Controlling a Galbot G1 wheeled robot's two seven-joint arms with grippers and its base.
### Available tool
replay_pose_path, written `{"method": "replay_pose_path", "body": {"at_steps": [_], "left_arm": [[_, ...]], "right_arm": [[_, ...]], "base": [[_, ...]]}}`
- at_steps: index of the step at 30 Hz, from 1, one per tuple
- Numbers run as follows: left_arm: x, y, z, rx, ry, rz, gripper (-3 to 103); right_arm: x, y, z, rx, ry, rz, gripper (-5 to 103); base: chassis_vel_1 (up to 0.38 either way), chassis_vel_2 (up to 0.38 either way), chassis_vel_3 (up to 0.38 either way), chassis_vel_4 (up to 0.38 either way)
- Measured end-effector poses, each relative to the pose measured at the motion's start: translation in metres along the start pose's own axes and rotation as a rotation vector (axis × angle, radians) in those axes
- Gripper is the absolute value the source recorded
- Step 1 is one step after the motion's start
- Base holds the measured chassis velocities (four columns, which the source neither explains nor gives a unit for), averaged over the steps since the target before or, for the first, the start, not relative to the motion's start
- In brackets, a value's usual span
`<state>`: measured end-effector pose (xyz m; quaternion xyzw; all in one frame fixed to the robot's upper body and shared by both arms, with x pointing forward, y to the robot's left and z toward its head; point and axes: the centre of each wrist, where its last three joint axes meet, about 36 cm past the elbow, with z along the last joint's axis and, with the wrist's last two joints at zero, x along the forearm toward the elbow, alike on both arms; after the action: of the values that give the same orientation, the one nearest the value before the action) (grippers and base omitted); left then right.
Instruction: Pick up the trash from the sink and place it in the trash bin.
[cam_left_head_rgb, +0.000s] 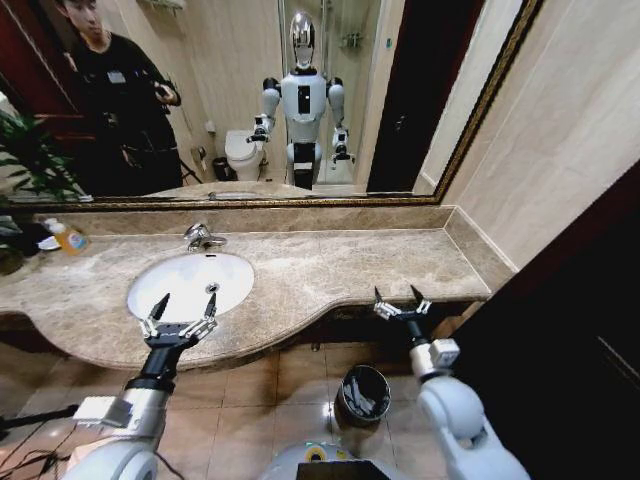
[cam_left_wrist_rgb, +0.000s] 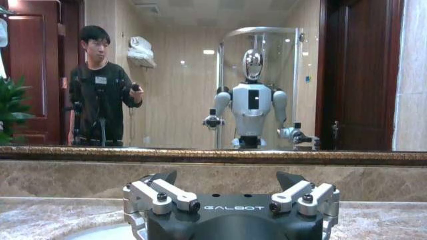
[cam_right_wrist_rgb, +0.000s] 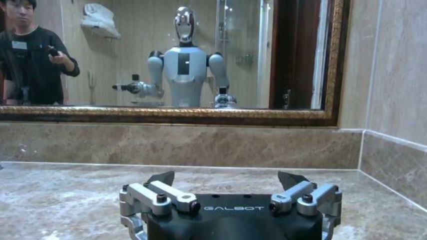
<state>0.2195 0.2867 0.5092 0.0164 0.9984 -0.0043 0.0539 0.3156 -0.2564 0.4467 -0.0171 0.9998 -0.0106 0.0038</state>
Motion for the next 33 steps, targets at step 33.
{"method": "replay_pose_path", "body": {"at_steps": [33], "left_arm": [[0.0,0.0,0.0,0.0,0.0,0.0,100]], "right_arm": [[0.01,-0.065,0.02,-0.037,-0.079,-0.021,100]], "base": [[0.0,0.0,0.0,0.0]]}}
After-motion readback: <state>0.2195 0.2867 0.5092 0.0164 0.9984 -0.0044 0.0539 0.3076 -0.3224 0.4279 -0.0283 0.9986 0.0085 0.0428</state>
